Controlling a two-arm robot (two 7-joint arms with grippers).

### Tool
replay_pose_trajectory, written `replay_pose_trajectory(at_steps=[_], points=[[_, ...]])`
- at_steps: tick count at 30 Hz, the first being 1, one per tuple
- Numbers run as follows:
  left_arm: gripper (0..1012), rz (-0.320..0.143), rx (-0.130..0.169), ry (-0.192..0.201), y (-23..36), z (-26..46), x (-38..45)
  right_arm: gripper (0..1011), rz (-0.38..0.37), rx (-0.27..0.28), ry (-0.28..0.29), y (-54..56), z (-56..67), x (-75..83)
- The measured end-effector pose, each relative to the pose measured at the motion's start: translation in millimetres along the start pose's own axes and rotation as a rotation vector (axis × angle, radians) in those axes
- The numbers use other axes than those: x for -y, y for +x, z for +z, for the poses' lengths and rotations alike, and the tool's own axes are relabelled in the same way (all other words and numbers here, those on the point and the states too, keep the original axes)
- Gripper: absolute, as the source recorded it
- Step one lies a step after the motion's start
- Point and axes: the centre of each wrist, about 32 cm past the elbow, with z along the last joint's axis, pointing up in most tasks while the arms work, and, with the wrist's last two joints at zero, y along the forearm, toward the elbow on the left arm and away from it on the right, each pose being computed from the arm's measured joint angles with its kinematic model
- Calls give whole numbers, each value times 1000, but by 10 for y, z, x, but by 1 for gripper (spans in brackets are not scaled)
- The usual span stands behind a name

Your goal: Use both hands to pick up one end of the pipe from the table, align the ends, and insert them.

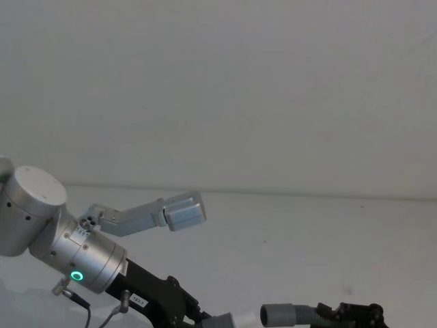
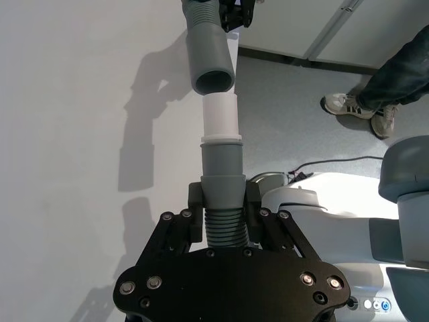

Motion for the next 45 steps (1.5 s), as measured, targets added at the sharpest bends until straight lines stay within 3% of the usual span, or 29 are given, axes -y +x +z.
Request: replay_pose_trajectory(at_steps=[26, 45], points=[[322, -14, -3, 6, 63, 25, 51, 215, 14, 28, 4, -3, 5, -5], [322, -24, -5, 3, 95, 12, 71, 215, 14, 10, -20, 14, 23, -31]])
